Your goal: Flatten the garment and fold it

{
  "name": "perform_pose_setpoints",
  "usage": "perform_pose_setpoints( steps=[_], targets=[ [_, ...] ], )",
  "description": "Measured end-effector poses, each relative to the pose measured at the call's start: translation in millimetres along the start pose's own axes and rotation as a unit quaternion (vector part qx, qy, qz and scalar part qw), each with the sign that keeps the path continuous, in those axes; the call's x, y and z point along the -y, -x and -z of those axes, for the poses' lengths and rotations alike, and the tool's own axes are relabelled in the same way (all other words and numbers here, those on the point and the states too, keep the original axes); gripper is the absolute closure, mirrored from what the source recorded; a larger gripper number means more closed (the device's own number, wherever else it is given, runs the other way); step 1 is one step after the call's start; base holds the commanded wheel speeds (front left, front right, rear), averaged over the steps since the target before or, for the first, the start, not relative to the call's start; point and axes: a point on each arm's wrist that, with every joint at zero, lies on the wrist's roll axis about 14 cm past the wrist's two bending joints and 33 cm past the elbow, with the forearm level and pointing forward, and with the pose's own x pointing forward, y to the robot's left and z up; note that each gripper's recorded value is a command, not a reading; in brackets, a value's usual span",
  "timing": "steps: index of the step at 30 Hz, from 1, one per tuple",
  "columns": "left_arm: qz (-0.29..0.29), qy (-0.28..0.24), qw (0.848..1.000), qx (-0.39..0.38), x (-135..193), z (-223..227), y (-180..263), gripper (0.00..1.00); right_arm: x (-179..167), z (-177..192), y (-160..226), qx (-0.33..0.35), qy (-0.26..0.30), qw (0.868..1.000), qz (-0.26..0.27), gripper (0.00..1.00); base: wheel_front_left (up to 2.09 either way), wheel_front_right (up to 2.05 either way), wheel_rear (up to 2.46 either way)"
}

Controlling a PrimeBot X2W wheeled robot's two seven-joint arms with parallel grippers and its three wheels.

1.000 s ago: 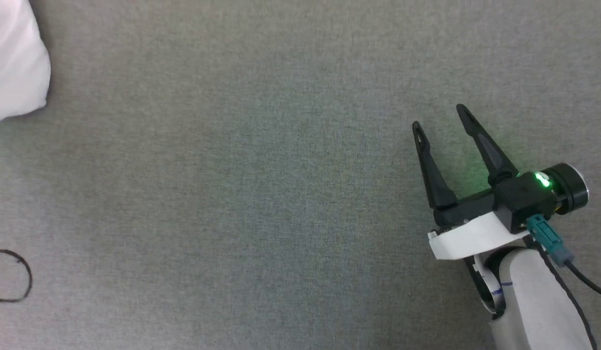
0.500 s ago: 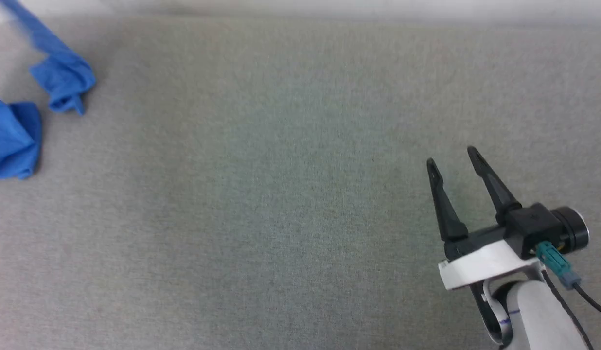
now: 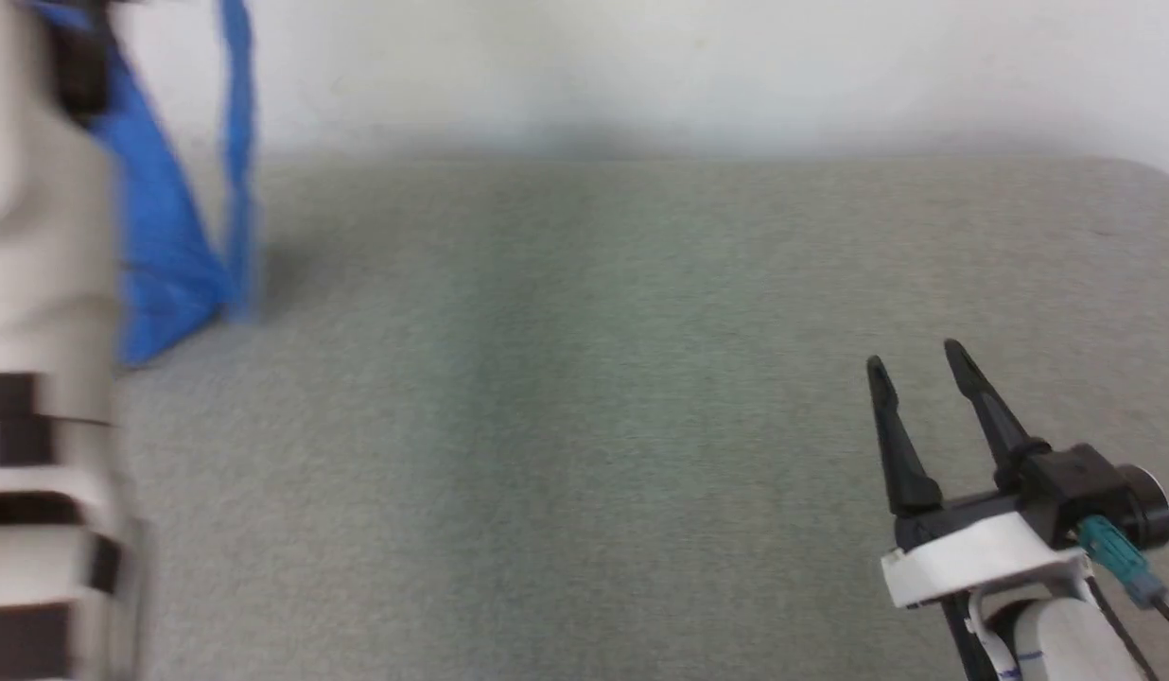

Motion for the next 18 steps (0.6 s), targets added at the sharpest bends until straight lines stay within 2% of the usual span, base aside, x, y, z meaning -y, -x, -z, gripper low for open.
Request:
perform_pose_setpoints(
  steps=[4, 9, 13, 18],
  targets=[
    [0.074, 0.07, 0.995, 0.016, 85.1, -2.6, -0.8, 1.0, 20.2, -6.6, 15.9, 0.001, 0.008, 0.999, 0.033, 0.0, 0.0, 0.0, 0.0],
    [0.153, 0.162, 0.975, 0.007, 177.4, 2.3, 20.4, 1.0, 40.0, -11.7, 32.1, 0.0, 0.013, 0.998, 0.067, 0.0, 0.0, 0.0, 0.0],
    [0.179, 0.222, 0.957, -0.045, 217.2, 36.3, 56.6, 1.0, 50.6, -16.0, 40.1, 0.004, 0.017, 0.996, 0.085, 0.0, 0.0, 0.0, 0.0],
    [0.162, 0.261, 0.933, -0.19, 240.1, 125.6, 142.9, 1.0, 56.1, -10.8, 43.2, -0.005, 0.017, 0.995, 0.094, 0.0, 0.0, 0.0, 0.0]
  ],
)
